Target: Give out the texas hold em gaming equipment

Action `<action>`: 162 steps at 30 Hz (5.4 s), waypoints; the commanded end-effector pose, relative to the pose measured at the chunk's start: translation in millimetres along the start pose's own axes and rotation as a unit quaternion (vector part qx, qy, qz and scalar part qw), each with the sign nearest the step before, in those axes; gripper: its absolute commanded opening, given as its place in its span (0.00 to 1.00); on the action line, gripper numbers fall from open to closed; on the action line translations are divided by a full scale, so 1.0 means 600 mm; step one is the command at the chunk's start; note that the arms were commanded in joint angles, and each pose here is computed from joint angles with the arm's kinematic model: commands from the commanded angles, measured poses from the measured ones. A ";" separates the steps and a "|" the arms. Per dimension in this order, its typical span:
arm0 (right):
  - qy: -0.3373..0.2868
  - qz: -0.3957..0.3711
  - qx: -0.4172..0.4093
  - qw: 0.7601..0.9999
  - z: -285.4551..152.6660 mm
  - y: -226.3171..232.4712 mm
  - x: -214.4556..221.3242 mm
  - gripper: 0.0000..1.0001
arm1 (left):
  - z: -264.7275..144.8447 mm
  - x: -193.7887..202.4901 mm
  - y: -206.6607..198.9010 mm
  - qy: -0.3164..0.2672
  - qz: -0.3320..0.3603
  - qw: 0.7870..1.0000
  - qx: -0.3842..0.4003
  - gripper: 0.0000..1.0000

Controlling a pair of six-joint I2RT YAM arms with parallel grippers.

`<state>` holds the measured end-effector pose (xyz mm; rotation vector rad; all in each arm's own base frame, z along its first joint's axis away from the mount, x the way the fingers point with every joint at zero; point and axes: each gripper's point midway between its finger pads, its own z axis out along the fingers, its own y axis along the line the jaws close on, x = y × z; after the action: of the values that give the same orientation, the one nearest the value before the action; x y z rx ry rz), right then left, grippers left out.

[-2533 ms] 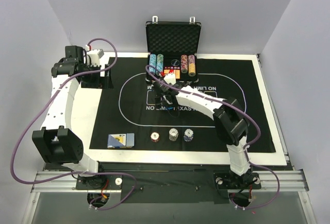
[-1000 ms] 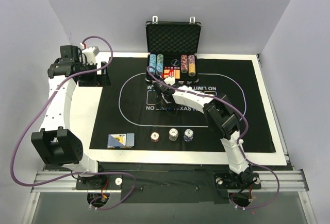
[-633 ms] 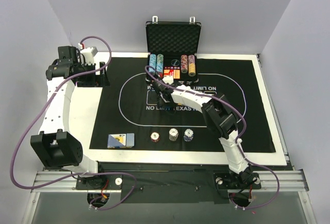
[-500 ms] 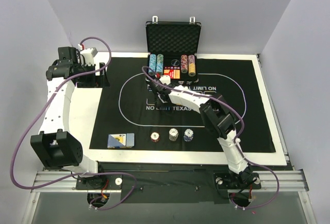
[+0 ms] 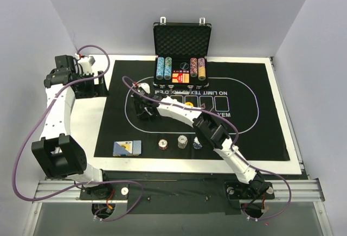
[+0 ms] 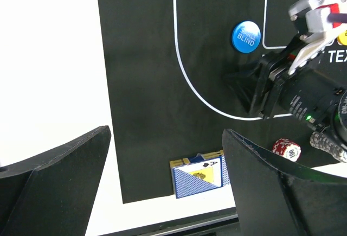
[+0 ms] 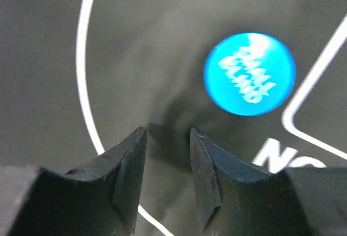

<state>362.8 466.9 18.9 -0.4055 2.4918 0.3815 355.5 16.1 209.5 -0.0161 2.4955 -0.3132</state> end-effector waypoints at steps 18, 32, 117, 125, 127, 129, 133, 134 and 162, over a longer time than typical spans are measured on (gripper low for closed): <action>-0.013 0.013 -0.057 0.998 -0.060 -0.001 -0.043 0.79 | -0.014 -0.013 0.008 -0.028 -0.001 1.000 0.013 0.95; -0.043 0.010 0.039 0.998 -0.007 -0.099 -0.090 0.82 | -0.027 -0.032 -0.005 -0.041 -0.004 0.999 0.028 0.95; -0.022 0.189 0.319 0.929 -0.175 -0.515 0.046 0.62 | -0.051 -0.024 0.026 -0.053 -0.017 0.998 0.019 0.95; -0.007 0.198 0.309 0.930 -0.165 -0.518 0.079 0.59 | -0.051 -0.021 0.025 -0.051 -0.018 0.998 0.020 0.95; -0.013 0.198 0.301 0.933 -0.164 -0.513 0.072 0.62 | -0.054 -0.021 0.025 -0.054 -0.017 0.998 0.019 0.96; -0.026 0.200 0.303 0.931 -0.169 -0.512 0.058 0.62 | -0.056 -0.021 0.023 -0.054 -0.015 0.998 0.020 0.95; -0.032 0.198 0.299 0.933 -0.169 -0.508 0.037 0.63 | -0.058 -0.018 0.025 -0.054 -0.011 0.998 0.015 0.95; -0.030 0.198 0.300 0.933 -0.169 -0.508 0.031 0.63 | -0.059 -0.017 0.025 -0.054 -0.011 0.998 0.014 0.96; 0.049 0.256 0.426 0.866 -0.376 -0.572 0.352 0.44 | -0.069 -0.013 0.023 -0.056 0.011 0.998 0.014 0.96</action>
<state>253.7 64.2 11.2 0.5834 2.5150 -0.4143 341.9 39.3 221.7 -0.0435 2.4419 -0.3490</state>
